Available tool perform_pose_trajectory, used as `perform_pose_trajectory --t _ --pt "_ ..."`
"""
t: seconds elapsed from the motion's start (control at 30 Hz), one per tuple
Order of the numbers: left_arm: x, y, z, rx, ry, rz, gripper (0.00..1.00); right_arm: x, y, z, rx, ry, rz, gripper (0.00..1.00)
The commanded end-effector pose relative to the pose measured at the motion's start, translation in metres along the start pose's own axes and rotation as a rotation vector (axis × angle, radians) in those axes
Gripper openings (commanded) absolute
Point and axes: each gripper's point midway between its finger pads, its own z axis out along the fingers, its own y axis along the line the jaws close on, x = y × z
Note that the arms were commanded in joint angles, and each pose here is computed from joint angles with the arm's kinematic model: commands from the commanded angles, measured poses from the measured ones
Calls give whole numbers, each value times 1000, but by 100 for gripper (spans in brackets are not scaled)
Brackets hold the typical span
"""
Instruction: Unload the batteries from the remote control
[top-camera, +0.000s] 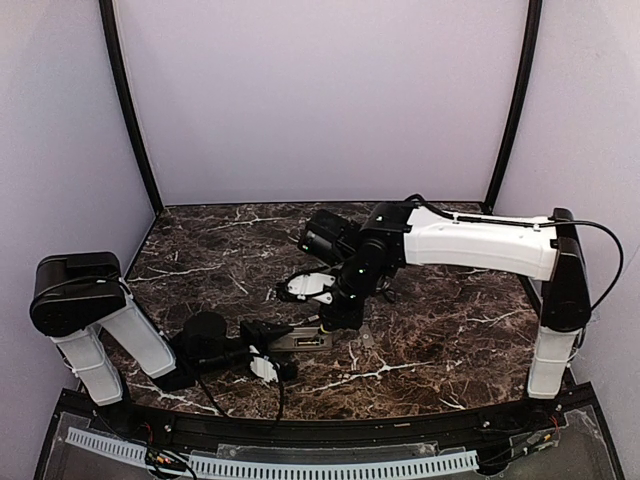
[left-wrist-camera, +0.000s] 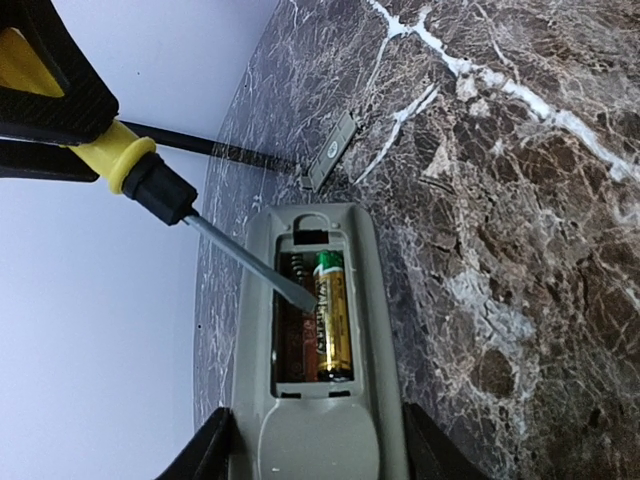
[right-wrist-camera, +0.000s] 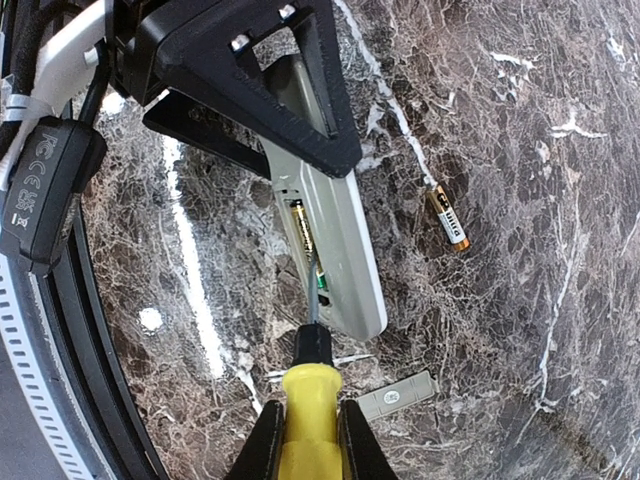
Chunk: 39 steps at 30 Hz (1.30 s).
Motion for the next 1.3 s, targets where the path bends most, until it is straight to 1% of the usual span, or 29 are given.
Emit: perform_pose_trajectory --t 0.0,0.27,0.37,0.47,0.6,0.7,0.83,1.0,1.27 --pt "-6 11 1 -34 -19 -7 0 -8 5 3 -7 -9 -29 0" --pt "-7 9 1 -26 -25 -2 0 -12 9 11 -38 -14 -60 0" --pt "-7 8 1 -23 -26 1 0 -11 3 13 -14 -4 -66 0" --pt "-8 9 1 -23 -28 -1 0 -16 -5 7 37 -11 -62 0" --pt "-8 13 3 -27 -24 -16 0 -22 -14 -8 94 -54 -41 0" --pt "-8 19 6 -35 -13 -46 0 -20 -16 -13 114 -60 -22 0" --pt "-6 17 9 -13 -1 -49 0 -15 -20 -20 148 -57 -3 0" --pt "-6 18 11 -9 2 -56 0 -14 -20 -28 153 -73 9 0" --pt "-7 20 11 -8 2 -66 0 -10 -20 -24 149 -53 6 0"
